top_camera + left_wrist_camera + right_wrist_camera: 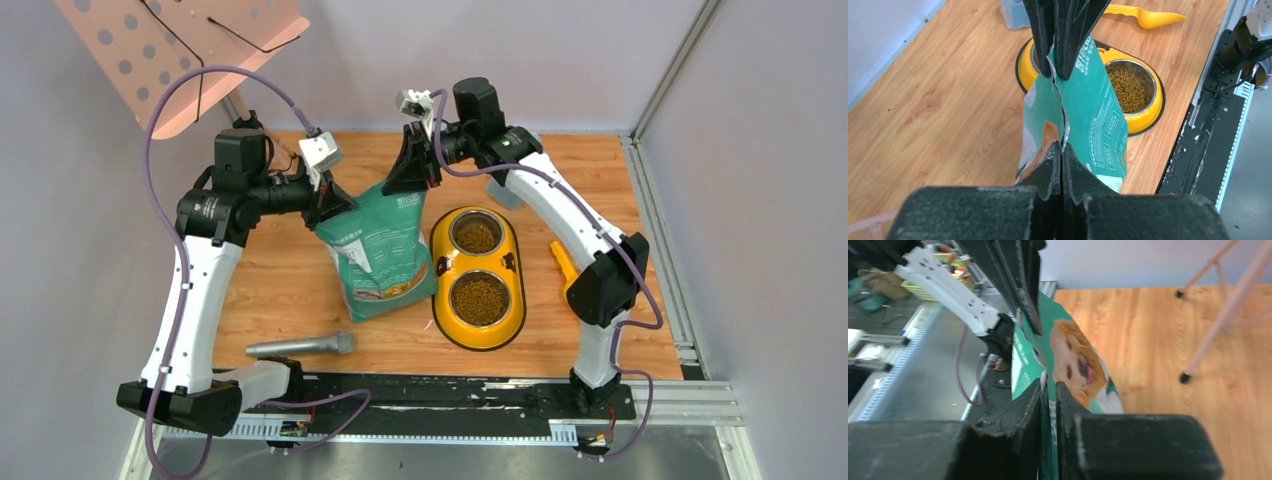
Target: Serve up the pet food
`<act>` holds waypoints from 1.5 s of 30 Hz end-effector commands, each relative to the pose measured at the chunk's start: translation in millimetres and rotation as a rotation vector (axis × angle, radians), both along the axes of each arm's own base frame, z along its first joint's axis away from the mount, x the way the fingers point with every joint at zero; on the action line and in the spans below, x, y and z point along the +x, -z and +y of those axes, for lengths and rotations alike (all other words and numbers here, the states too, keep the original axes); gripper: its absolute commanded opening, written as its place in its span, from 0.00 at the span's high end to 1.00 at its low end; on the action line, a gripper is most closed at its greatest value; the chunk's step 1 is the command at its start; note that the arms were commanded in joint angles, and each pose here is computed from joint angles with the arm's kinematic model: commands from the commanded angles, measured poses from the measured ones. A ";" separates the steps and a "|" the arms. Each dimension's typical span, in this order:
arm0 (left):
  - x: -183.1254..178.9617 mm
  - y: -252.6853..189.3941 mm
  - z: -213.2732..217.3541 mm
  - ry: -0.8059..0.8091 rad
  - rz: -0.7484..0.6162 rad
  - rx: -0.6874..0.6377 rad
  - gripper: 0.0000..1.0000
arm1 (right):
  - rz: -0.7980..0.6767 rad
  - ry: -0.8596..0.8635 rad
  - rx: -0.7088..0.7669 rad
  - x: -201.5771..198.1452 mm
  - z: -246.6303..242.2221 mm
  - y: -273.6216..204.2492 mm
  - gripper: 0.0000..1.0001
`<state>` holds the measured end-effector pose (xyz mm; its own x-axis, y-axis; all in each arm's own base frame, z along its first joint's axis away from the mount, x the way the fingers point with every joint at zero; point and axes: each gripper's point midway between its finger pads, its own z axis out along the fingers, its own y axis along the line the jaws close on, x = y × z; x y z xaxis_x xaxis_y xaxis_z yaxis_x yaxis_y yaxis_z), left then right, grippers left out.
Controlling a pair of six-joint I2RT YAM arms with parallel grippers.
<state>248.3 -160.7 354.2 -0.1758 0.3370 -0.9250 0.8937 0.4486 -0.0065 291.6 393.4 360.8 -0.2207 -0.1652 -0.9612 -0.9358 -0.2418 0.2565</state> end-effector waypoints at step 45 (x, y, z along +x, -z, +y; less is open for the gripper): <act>-14.8 -44.2 -14.3 0.052 -0.113 -0.071 0.66 | -0.291 -0.031 -0.125 -24.8 25.3 7.0 1.00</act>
